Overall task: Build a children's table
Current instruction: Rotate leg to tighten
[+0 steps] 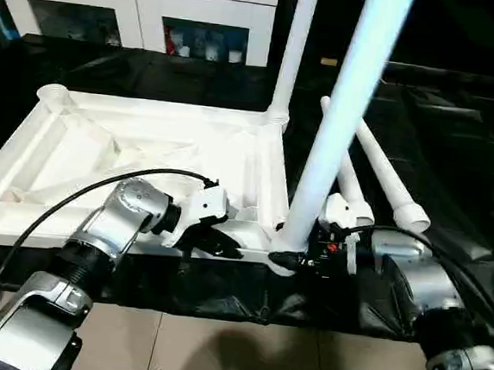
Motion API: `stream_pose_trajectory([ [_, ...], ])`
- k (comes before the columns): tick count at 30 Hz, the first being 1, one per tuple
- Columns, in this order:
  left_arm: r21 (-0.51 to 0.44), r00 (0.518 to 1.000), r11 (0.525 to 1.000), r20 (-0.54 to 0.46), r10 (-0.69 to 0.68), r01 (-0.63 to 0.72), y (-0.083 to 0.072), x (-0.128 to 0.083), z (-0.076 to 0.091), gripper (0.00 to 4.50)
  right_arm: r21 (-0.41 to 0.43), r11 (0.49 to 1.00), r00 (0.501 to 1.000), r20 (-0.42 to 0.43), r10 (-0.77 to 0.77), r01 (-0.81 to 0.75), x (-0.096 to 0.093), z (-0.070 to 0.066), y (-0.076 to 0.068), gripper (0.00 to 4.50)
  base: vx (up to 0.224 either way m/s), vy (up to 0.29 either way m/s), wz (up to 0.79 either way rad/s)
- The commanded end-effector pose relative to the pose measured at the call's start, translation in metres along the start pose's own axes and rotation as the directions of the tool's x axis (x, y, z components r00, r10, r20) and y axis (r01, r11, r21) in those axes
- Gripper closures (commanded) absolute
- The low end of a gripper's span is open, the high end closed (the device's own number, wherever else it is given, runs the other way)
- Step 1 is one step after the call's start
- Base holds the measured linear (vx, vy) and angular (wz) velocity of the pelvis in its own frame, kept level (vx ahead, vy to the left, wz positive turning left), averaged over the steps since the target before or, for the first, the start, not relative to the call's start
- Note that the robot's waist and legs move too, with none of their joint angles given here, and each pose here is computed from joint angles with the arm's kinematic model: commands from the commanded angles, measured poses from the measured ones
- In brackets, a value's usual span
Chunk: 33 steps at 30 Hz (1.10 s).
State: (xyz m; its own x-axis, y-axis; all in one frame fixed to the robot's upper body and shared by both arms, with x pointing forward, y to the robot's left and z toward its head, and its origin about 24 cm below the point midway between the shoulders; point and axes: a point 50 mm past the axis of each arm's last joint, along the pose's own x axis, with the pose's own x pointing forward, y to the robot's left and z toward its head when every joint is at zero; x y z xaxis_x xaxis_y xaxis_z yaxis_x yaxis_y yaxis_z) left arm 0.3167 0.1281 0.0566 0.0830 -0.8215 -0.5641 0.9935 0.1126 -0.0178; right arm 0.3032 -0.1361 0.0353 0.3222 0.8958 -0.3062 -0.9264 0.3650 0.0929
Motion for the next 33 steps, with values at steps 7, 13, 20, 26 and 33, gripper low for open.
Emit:
stream_pose_trajectory([
  [7,-0.034,0.984,0.986,0.068,0.164,-0.162,0.010,0.039,0.037,4.50,0.179,0.892,0.905,0.013,-0.425,0.416,0.045,-0.008,-0.008,1.73,0.000,0.000,0.00],
  [13,-0.056,0.973,0.976,0.085,0.213,-0.208,0.007,0.059,0.046,4.50,0.140,0.847,0.852,0.042,-0.522,0.513,0.074,0.007,-0.002,1.73,0.000,0.000,0.00],
  [20,-0.005,0.981,0.987,0.105,0.163,-0.164,0.004,0.053,0.043,4.50,0.123,0.883,0.881,0.086,-0.465,0.453,0.072,0.015,-0.005,0.84,0.000,0.000,0.00],
  [26,0.068,0.991,0.995,0.125,0.058,-0.066,-0.001,0.036,0.035,4.50,-0.005,0.972,0.967,0.105,-0.232,0.234,0.043,0.017,-0.003,0.84,0.000,0.000,0.00],
  [33,0.103,0.996,0.994,0.076,-0.046,0.038,-0.004,0.020,0.026,4.50,-0.067,0.997,0.999,0.019,0.049,-0.047,0.011,0.012,0.006,0.84,0.000,0.000,0.00],
])
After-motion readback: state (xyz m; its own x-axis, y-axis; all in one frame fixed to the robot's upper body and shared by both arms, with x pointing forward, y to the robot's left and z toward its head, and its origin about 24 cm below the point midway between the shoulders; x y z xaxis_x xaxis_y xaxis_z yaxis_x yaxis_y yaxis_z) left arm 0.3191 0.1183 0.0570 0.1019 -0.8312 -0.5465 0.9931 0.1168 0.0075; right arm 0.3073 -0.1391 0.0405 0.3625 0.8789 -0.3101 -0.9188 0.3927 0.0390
